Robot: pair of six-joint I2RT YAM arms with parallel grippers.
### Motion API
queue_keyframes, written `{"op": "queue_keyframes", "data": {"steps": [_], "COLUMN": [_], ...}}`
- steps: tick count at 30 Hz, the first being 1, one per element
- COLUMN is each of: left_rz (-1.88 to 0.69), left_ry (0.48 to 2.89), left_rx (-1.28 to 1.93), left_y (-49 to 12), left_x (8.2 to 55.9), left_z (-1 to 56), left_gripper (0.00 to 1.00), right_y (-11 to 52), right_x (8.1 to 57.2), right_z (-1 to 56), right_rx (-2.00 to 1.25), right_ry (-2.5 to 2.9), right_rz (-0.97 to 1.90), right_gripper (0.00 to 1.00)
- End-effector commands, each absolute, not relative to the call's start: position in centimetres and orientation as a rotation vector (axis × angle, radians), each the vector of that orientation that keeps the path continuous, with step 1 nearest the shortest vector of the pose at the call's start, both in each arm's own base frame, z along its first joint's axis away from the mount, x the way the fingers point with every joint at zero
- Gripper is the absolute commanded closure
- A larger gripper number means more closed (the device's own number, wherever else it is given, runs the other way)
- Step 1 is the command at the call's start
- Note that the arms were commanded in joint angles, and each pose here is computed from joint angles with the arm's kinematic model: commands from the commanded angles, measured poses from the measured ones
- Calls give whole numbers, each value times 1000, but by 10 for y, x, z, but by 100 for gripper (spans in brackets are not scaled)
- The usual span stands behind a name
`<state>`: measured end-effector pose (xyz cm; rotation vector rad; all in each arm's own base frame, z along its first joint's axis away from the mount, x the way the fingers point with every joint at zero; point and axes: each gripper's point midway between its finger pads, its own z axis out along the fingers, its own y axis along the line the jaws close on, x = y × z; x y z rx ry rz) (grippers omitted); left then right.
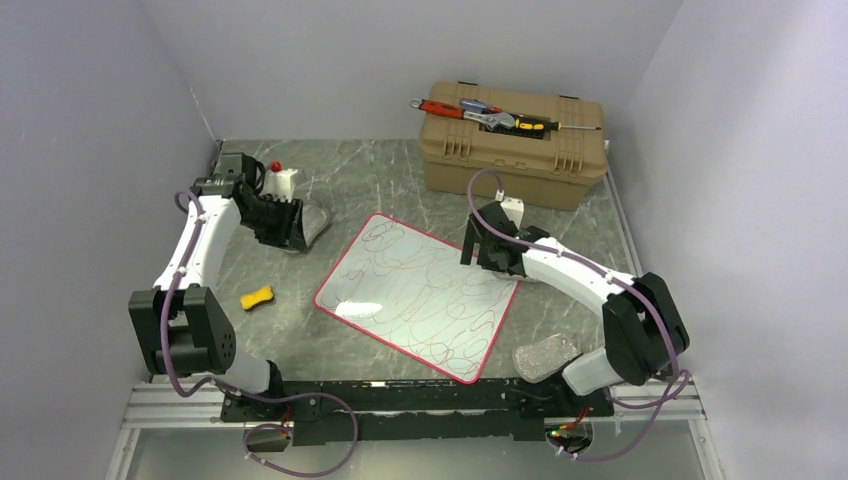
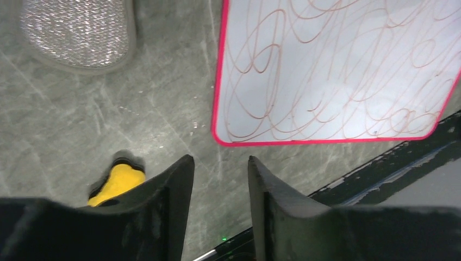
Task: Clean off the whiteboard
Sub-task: Pick up the whiteboard eraser from the center of the board.
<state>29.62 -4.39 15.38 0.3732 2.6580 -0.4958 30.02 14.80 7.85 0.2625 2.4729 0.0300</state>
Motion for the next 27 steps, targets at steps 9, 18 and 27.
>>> {"op": "queue_keyframes", "data": {"steps": [9,18,27], "left_rz": [-715,-724,-855], "left_ry": [2642,2661,2639], "left_rx": [442,438,536], "left_y": [-65,-66,-79], "left_x": [320,333,332], "left_z": [149,123,134], "left_gripper": [93,86,85], "right_y": [134,113,112], "right_x": [318,326,335], "right_z": [60,54,51], "right_rx": [281,278,258], "right_ry": [2516,2542,2548], "right_rz": [0,-154,-203], "right_gripper": [0,0,8]}}
